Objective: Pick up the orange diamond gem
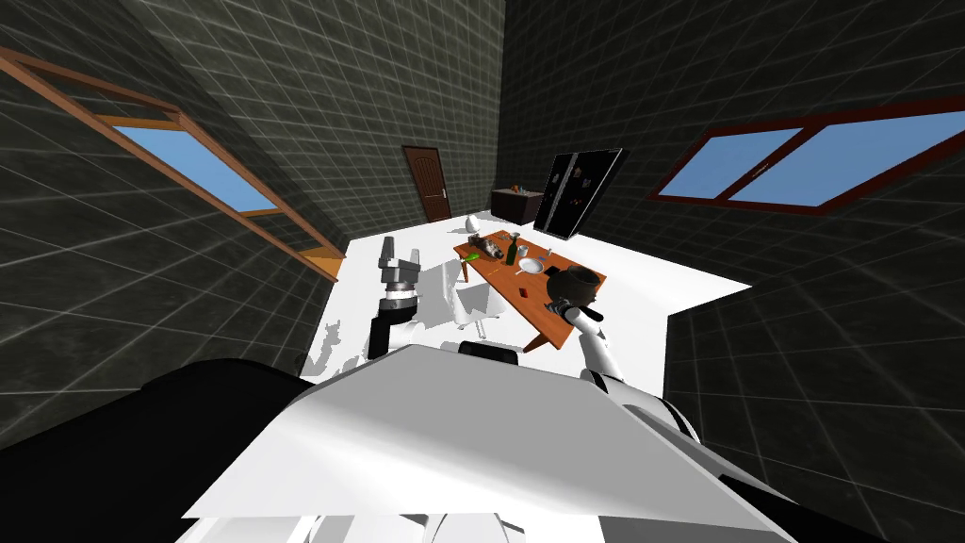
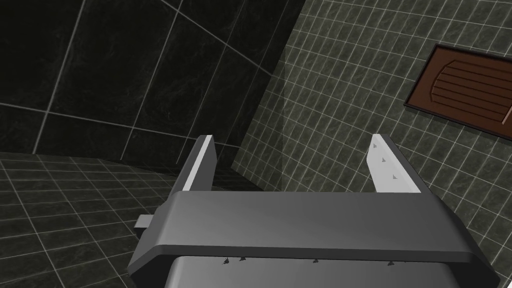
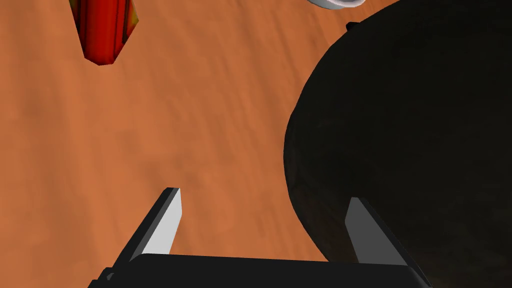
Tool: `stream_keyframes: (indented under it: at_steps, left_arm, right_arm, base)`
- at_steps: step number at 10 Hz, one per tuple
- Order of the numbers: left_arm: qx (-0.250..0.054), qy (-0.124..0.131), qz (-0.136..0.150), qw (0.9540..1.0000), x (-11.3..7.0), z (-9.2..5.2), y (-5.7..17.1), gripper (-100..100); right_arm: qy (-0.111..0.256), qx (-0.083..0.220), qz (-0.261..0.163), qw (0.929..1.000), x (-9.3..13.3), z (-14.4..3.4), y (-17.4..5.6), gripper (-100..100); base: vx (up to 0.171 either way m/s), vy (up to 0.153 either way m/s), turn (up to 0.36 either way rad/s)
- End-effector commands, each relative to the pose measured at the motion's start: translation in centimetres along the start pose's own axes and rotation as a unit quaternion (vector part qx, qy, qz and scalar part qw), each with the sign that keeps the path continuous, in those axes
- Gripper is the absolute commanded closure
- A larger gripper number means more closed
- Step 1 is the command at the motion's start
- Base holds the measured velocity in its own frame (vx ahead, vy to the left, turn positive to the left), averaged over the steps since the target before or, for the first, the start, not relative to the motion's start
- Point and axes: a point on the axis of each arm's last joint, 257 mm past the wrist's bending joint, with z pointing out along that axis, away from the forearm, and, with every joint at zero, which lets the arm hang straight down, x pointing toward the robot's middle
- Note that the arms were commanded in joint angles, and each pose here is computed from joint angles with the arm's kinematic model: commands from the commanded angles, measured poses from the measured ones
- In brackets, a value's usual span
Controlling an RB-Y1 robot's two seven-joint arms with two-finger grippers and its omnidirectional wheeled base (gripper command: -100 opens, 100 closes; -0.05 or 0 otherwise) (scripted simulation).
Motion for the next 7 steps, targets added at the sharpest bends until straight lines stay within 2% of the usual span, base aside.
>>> stream_keyframes:
  at_steps: [1,3,4,5,6,7]
  left_arm:
    - [0.0,0.0,0.0,1.0,0.0,0.0,0.0,0]
    - [0.0,0.0,0.0,1.0,0.0,0.0,0.0,0]
    - [0.0,0.0,0.0,1.0,0.0,0.0,0.0,0]
    - [0.0,0.0,0.0,1.0,0.0,0.0,0.0,0]
    - [0.0,0.0,0.0,1.0,0.0,0.0,0.0,0]
    - [0.0,0.0,0.0,1.0,0.0,0.0,0.0,0]
  right_arm:
    - [-0.005,0.026,0.048,0.9985,0.1,0.4,-0.9,-100]
    - [-0.017,0.036,0.053,0.9978,-1.1,0.5,-1.8,-100]
    - [-0.016,0.052,0.082,0.9951,-0.5,0.8,-2.3,-100]
    - [-0.024,0.057,0.086,0.9944,-1.3,0.8,-2.8,-100]
    - [-0.021,0.072,0.113,0.9907,-0.5,1.0,-3.3,-100]
    - [-0.03,0.077,0.117,0.9896,-1.4,1.0,-3.9,-100]
  base:
    - [0.032,-0.016,0.132]
    - [0.02,-0.006,0.02]
    - [0.019,-0.001,0.072]
    - [0.02,-0.004,0.059]
    - [0.023,-0.007,0.077]
    - [0.021,-0.005,0.045]
